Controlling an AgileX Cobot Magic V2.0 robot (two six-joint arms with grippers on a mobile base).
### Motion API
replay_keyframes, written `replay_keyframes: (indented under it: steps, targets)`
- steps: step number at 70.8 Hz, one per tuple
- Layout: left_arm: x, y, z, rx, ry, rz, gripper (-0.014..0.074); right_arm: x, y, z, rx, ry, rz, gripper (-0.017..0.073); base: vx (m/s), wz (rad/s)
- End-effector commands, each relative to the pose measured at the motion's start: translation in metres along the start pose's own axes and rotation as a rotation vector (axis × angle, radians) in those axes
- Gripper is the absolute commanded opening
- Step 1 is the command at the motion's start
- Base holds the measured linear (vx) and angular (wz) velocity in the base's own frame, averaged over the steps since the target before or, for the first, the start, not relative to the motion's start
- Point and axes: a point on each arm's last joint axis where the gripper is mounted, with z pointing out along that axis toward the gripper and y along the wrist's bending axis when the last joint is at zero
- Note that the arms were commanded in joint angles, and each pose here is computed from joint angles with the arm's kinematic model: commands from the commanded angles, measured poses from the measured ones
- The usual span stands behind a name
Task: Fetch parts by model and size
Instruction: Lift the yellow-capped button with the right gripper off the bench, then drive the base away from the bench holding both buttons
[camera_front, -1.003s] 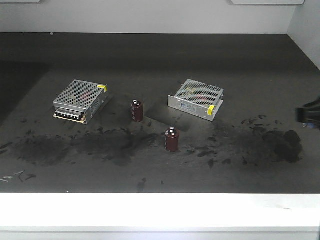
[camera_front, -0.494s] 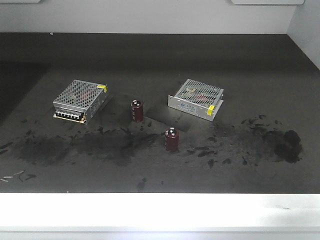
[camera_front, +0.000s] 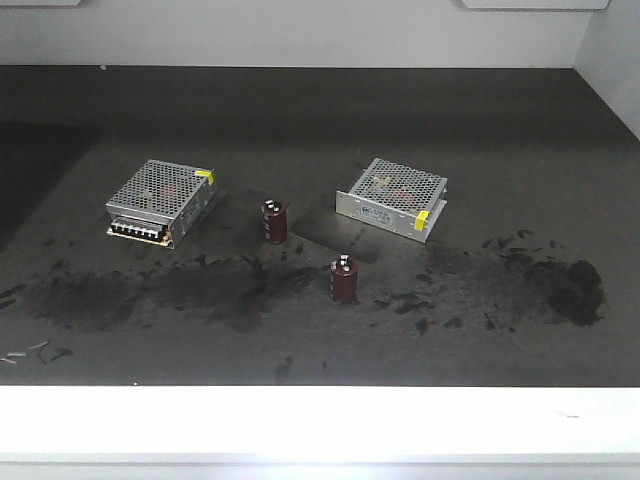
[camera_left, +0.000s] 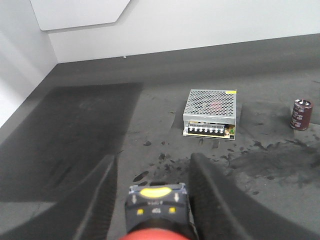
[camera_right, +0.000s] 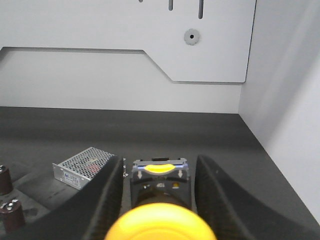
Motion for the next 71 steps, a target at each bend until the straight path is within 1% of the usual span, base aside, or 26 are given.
replay_keyframes:
  steps: [1, 71]
  targets:
    - [-0.0144, 0.0006, -0.0018, 0.002, -0.097, -0.007, -0.0004, -0.0142, -0.0009, -0.0005, 0.010, -0.090, -0.007, -0.0006, 0.00, 0.00]
    - [-0.0143, 0.0006, -0.0018, 0.002, -0.097, -0.007, -0.0004, -0.0142, -0.0009, -0.0005, 0.010, -0.089, -0.007, -0.0006, 0.00, -0.01]
